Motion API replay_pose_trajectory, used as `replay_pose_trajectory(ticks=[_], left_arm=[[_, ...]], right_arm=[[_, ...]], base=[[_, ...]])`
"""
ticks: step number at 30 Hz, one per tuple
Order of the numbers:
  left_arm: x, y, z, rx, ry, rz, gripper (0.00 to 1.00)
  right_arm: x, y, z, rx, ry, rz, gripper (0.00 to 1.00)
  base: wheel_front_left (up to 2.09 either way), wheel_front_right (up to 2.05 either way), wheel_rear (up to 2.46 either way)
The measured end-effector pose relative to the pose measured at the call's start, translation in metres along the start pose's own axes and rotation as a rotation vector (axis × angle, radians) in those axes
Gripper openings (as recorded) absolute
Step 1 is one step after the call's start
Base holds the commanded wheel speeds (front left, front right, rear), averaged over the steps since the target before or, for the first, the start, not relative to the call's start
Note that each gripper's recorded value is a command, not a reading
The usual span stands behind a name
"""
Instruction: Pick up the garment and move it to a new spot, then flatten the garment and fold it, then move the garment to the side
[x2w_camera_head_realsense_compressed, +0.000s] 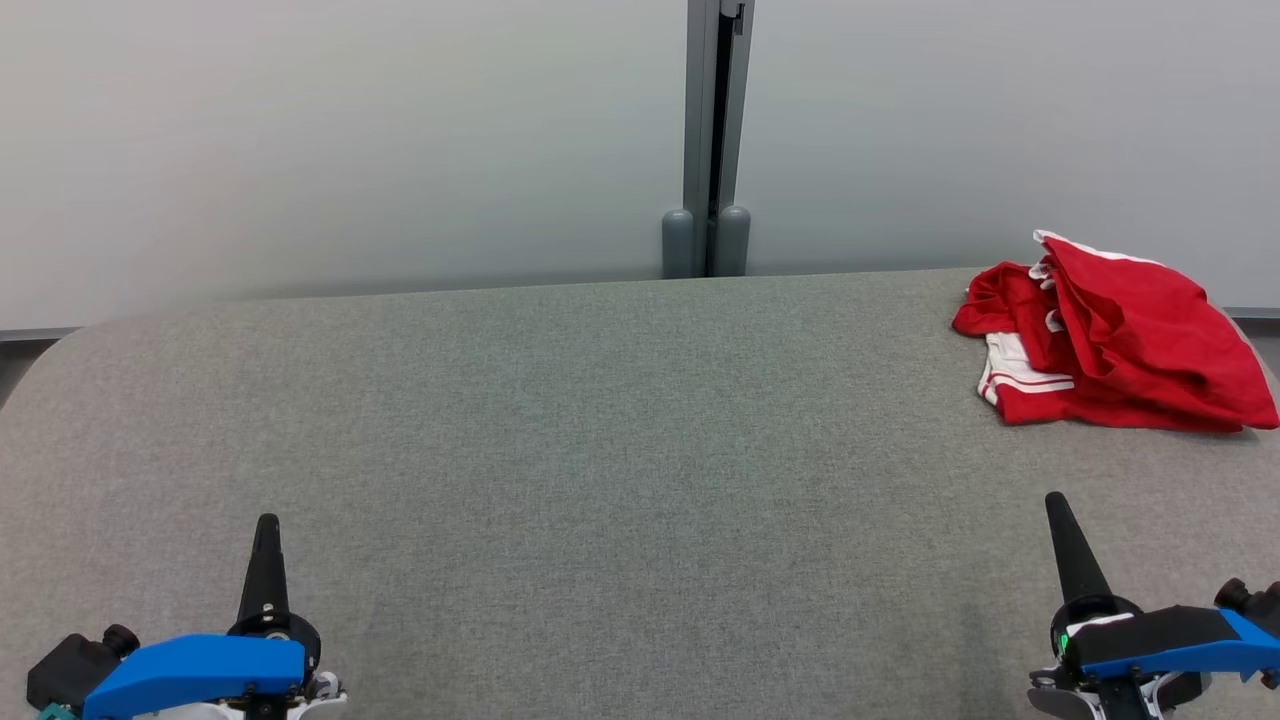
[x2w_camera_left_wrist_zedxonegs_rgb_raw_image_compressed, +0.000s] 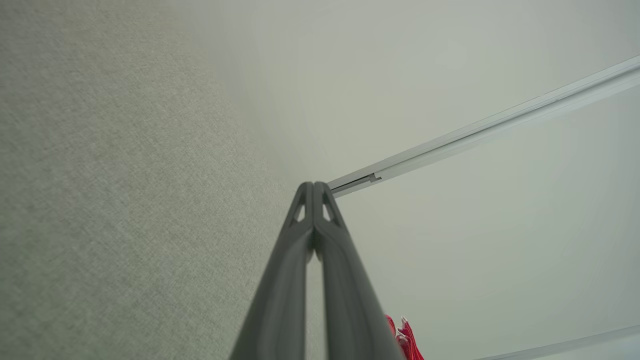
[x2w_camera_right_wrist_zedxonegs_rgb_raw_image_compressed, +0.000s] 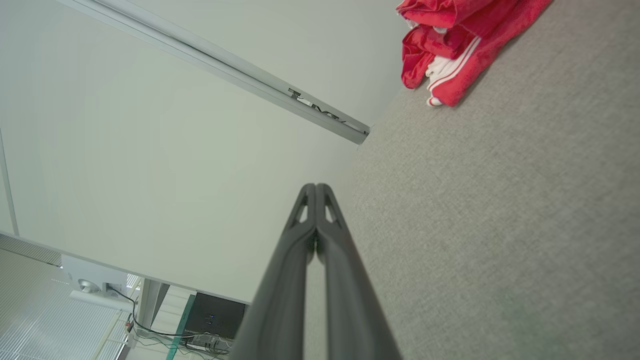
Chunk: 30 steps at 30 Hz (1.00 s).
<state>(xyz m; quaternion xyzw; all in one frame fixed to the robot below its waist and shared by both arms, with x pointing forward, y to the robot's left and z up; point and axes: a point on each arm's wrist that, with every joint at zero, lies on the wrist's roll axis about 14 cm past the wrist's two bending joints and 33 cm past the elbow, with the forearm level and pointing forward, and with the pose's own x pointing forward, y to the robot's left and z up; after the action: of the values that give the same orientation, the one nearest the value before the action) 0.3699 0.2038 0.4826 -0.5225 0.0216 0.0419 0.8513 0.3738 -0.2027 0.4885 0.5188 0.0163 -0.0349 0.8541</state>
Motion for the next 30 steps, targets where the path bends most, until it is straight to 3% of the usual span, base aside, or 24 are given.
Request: replay_pose_trajectory(ticks=[30], left_arm=[[0.009, -0.012, 0.003, -0.271, 0.017, -0.037, 0.00]], right_arm=[[0.007, 0.008, 0.002, 0.278, 0.013, 0.027, 0.00]], base=[[0.00, 0.00, 0.00]])
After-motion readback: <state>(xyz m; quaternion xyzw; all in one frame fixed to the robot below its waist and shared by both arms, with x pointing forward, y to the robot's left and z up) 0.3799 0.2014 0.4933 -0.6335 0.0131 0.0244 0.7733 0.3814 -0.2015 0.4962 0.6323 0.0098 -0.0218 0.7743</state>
